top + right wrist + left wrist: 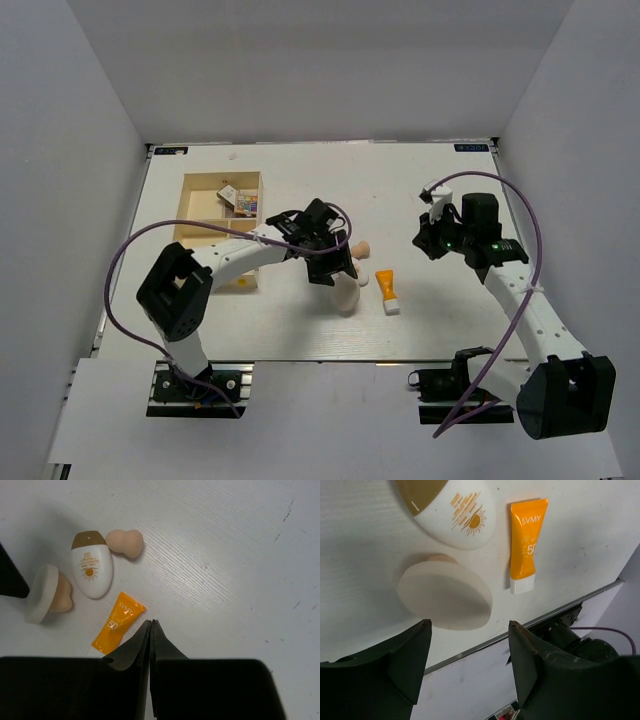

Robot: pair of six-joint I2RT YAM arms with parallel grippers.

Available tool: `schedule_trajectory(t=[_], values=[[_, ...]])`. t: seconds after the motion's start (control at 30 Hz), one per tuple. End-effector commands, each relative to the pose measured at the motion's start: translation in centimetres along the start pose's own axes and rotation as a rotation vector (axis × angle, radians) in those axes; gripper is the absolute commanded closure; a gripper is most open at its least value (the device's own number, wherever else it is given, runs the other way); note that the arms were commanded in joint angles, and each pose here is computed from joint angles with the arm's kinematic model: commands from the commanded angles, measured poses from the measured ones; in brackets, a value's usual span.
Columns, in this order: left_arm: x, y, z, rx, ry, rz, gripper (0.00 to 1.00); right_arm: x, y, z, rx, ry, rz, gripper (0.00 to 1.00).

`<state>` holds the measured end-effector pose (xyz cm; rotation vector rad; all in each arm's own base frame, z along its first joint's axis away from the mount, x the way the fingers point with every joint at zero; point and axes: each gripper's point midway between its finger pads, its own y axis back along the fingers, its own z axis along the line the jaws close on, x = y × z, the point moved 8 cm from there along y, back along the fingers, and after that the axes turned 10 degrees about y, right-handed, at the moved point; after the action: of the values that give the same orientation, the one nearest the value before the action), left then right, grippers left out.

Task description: Organize the makeup

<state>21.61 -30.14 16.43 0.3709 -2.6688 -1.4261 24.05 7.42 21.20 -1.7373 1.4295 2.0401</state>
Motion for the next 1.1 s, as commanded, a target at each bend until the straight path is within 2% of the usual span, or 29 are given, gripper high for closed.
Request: schedule_trajectory(t=[0.0, 0.13, 0.33, 0.43, 0.5, 0.6, 0.9, 1.03, 1.07], values=[[-0.3, -0.5, -1.6, -0.003, 0.014, -0.028, 0.28, -0.1, 0.5, 0.5, -0.015, -0.005, -0.053, 0.96], [-0.1, -1.8, -2.1, -0.033, 0.01, -0.02, 0.29, 0.6, 0.8, 0.8, -0.007, -0.014, -0.063, 0.98], [-0.2, -3.5, -2.3, -0.074, 0.011, 0.001, 0.37, 1.6, 1.0, 1.2, -0.004, -0.025, -0.075, 0.99], [0.3, -3.7, -2.0, -0.086, 0.005, 0.015, 0.5, 1.8, 1.2, 1.3, 0.004, -0.031, -0.08, 0.99], [0.4, -3.7, -1.6, -0.092, 0.005, 0.016, 0.64, 1.9, 1.2, 1.4, 0.003, -0.032, -0.085, 0.99], [0.6, -3.0, -1.6, -0.076, 0.002, 0.01, 0.72, 2.2, 1.3, 1.5, 0.006, -0.038, -0.088, 0.99], [1.1, -1.7, -1.0, -0.053, -0.009, -0.006, 0.87, 2.5, 1.3, 1.7, -0.006, -0.05, -0.09, 0.99], [1.3, -1.3, -0.5, -0.054, -0.008, -0.014, 1.0, 2.6, 1.2, 1.8, -0.013, -0.052, -0.09, 0.99], [1.4, -1.4, -0.3, -0.059, -0.006, -0.014, 1.0, 2.7, 1.2, 1.8, -0.013, -0.052, -0.092, 0.99]])
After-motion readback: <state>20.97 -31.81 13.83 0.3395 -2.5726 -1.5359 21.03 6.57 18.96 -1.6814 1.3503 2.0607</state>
